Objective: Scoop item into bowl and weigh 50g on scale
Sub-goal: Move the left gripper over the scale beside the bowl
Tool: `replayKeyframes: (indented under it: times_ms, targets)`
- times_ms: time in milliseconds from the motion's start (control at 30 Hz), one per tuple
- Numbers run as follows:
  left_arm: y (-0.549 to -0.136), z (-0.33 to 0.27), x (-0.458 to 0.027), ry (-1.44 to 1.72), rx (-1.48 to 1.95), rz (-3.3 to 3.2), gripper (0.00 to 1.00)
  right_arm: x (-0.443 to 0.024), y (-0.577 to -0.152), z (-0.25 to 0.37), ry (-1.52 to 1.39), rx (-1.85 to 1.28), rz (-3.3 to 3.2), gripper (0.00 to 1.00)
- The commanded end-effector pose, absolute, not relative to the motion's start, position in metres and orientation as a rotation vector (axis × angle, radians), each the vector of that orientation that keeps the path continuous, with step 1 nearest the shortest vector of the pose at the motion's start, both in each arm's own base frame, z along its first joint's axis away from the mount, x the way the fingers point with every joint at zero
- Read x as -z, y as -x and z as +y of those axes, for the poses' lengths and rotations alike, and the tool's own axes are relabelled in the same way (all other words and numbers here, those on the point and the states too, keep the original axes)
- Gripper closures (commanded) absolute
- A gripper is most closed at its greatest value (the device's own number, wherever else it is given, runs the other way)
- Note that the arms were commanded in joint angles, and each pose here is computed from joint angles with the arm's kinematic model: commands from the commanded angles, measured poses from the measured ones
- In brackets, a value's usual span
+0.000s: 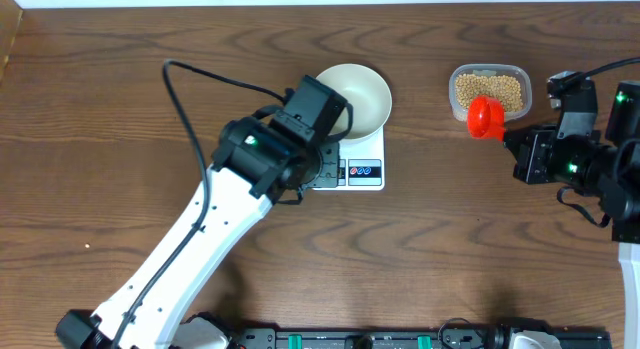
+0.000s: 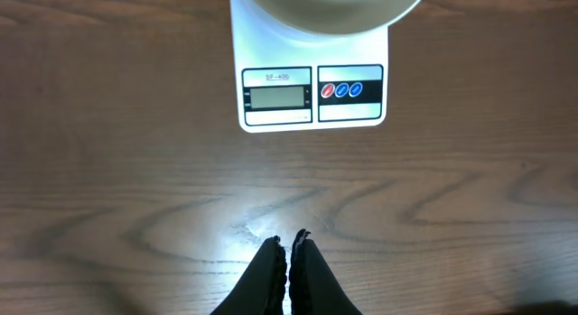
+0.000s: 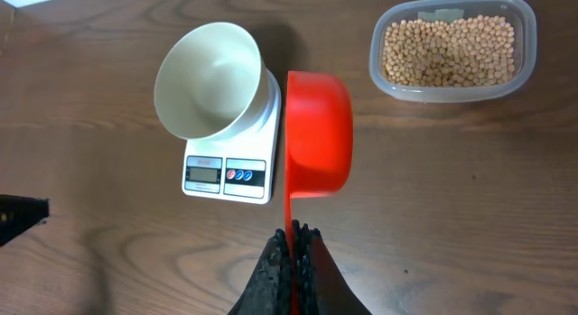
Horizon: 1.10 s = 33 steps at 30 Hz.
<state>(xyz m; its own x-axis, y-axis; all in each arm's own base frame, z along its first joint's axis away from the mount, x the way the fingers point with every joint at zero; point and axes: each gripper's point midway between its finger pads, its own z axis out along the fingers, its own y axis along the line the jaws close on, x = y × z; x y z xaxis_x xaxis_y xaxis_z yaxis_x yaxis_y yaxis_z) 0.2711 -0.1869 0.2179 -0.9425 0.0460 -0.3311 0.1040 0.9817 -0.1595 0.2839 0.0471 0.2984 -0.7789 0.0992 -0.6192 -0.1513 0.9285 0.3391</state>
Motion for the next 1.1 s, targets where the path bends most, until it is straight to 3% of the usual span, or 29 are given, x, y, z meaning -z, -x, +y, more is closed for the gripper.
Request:
replayKeyframes:
  times_ms: [0,467,1067]
  targets:
    - [-0.271,-0.194,-0.207,-0.137,0.232,2.806,0.93,-0.302,-0.287,0.045,0.051,-0.479,2.407,0.99]
    - [-0.287,-0.227,-0.157,-0.109,0.336,2.714,0.93,-0.293,-0.298,0.044,0.014,-0.497,2.432,0.99]
    - [-0.277,-0.203,-0.126,-0.152,0.166,2.756,0.92,-0.29,-0.31,0.054,0.007,-0.595,2.428,0.99]
